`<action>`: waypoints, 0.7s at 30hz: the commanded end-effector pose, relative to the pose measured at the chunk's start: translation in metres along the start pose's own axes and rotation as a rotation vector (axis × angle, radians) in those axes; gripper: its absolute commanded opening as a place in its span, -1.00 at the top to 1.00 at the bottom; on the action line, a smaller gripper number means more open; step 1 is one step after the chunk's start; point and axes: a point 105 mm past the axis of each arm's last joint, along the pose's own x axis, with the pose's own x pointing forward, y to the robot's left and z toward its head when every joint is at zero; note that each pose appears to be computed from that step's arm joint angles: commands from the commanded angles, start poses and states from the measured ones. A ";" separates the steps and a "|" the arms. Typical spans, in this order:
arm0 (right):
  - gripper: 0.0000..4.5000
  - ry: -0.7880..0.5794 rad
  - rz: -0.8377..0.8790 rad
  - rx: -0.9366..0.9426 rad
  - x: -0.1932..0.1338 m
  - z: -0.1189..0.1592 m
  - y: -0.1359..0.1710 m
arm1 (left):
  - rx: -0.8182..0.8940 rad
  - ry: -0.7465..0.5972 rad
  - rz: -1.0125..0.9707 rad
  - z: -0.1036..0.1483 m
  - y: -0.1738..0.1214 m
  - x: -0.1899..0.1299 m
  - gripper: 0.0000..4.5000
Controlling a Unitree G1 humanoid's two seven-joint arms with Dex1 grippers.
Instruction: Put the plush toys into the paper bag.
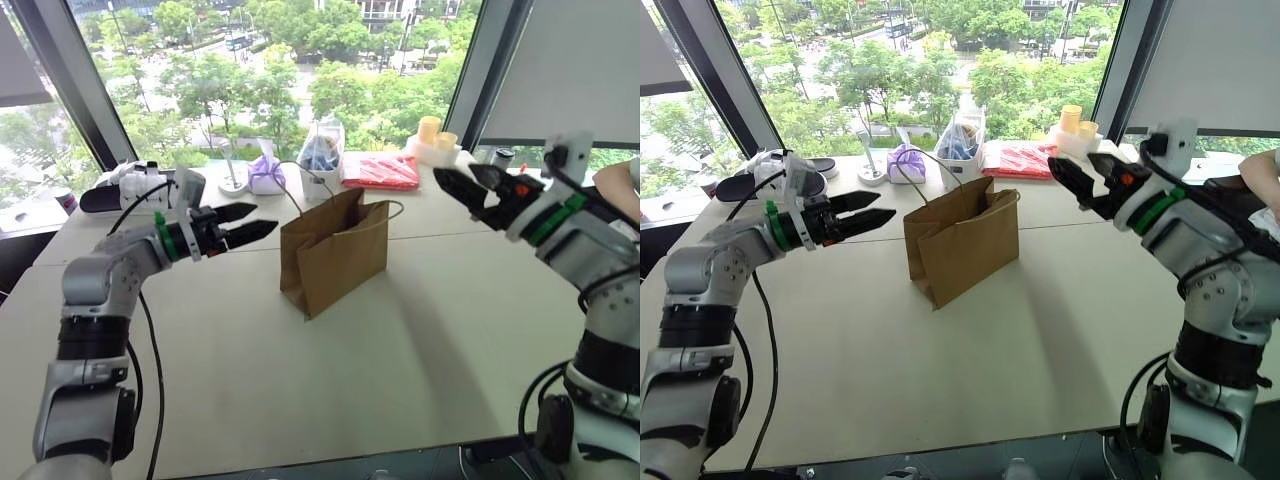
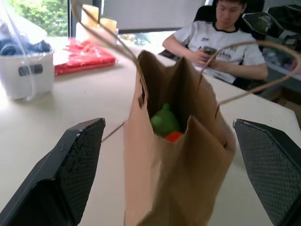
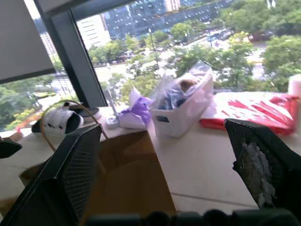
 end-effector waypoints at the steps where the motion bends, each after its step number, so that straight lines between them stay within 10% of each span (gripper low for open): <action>1: -1.00 0.008 0.008 -0.022 -0.005 -0.010 0.011 | 0.029 -0.004 -0.028 -0.001 -0.011 0.006 -0.99; 10: 0.95 0.152 0.250 0.005 0.032 -0.082 0.090 | 0.054 0.024 -0.062 -0.017 -0.020 0.019 -1.00; 21: 0.95 0.178 0.312 -0.055 0.080 -0.110 0.107 | 0.070 0.010 -0.078 -0.030 -0.026 0.048 -1.00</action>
